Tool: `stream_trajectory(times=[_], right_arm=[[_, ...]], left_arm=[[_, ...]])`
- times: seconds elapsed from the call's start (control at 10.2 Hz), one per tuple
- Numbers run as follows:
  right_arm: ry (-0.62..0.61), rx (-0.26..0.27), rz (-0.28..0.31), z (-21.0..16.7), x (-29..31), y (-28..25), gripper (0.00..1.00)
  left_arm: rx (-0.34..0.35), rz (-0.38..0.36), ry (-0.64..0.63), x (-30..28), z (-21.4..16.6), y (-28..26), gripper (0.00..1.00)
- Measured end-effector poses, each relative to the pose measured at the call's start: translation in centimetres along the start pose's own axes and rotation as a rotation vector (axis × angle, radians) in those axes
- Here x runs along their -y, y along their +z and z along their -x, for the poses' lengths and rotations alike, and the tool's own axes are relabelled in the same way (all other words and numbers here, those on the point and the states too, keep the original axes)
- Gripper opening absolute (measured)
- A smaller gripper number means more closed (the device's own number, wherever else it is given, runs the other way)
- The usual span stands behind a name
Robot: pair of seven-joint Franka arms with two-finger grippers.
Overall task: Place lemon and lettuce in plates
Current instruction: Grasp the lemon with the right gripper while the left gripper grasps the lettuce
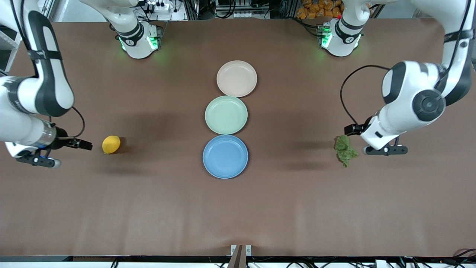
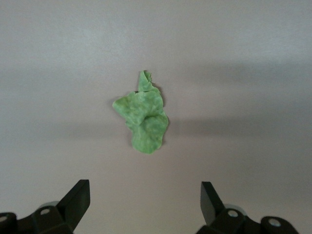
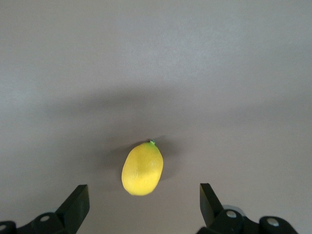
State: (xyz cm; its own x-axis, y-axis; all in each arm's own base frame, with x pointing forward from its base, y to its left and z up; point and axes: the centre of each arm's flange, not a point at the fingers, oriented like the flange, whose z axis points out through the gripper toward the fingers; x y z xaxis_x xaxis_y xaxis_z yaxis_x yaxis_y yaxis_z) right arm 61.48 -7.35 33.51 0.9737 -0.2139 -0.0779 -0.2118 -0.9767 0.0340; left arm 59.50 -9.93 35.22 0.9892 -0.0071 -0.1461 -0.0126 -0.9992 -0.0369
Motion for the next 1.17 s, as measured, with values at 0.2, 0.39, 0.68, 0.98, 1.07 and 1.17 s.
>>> stream_trajectory(times=[0.2,0.39,0.68,0.98,1.07,1.17], right_arm=[[0.019,-0.024,-0.005,0.4,0.4,3.9,1.00],[0.051,-0.032,-0.008,1.2,0.4,8.0,1.00],[0.121,0.000,-0.053,1.6,0.5,11.6,1.00],[0.130,0.018,-0.058,1.9,0.5,12.6,1.00],[0.130,0.024,-0.057,2.0,0.5,12.8,1.00],[0.129,0.031,-0.056,2.2,0.6,13.1,1.00]], left_arm=[[-0.020,0.007,0.014,0.3,-0.9,5.2,1.00],[-0.046,0.005,0.051,2.2,-2.0,9.0,1.00],[-0.059,0.006,0.069,1.9,-2.7,12.8,1.00],[-0.019,0.003,0.068,1.7,-2.6,16.6,1.00],[-0.003,0.001,0.067,1.8,-2.5,17.6,0.99],[0.007,0.000,0.066,1.8,-2.5,18.2,0.87]])
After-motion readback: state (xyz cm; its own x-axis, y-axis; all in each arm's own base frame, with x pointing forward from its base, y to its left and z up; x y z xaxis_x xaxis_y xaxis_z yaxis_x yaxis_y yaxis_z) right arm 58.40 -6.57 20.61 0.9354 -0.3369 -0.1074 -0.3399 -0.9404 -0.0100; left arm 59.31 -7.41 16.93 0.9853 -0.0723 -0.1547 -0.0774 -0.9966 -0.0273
